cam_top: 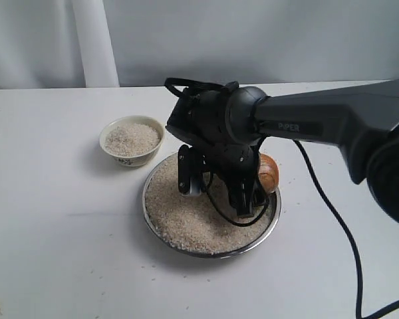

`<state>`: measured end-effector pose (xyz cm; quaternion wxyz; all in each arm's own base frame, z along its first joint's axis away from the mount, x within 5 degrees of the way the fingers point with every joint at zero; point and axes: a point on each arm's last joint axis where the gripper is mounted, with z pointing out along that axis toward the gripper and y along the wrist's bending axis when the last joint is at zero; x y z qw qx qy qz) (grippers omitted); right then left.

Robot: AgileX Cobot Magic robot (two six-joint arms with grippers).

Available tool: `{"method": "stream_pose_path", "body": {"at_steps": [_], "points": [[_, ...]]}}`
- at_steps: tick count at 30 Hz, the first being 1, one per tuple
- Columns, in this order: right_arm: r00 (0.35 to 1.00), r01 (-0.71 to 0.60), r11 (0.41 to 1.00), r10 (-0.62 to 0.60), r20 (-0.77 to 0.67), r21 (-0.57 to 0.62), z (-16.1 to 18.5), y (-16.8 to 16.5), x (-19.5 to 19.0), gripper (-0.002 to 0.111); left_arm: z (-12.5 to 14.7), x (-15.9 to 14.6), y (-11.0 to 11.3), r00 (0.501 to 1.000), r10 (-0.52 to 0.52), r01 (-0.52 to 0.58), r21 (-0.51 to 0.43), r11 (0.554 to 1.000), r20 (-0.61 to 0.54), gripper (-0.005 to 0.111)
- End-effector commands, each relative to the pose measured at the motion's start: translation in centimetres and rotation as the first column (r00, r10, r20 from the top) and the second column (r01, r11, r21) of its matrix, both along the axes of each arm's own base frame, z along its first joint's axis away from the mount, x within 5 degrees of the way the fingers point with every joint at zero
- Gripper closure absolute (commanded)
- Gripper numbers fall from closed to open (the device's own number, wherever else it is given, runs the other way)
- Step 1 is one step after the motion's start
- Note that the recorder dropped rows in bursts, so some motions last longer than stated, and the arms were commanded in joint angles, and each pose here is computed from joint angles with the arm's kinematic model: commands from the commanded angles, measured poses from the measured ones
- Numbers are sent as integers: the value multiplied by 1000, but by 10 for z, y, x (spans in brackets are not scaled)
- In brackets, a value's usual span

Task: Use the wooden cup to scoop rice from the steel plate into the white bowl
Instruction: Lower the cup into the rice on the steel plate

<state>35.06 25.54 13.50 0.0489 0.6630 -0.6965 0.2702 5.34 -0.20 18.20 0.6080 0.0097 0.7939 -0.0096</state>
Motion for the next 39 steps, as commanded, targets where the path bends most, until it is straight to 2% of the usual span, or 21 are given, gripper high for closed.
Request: {"method": "stream_pose_path", "body": {"at_steps": [1,21,23,26,34,39], "points": [[1000,8,1000,-8,11,-10,-6,0,2,108,0,0,0,1000,-1,1,-3,1000,7,107],[1000,-28,963,25,13,267,-14,26,0,108,0,0,0,1000,-1,1,-3,1000,7,107],[1000,-27,963,29,-4,267,-21,27,-1,108,0,0,0,1000,-1,1,-3,1000,7,107],[998,-32,980,41,-44,198,-44,27,-4,108,0,0,0,1000,-1,1,-3,1000,7,107],[986,-167,959,167,21,228,-42,59,-22,108,0,0,0,1000,-1,1,-3,1000,7,107],[989,-146,960,143,27,240,-42,60,-22,108,0,0,0,1000,-1,1,-3,1000,7,107]]}}
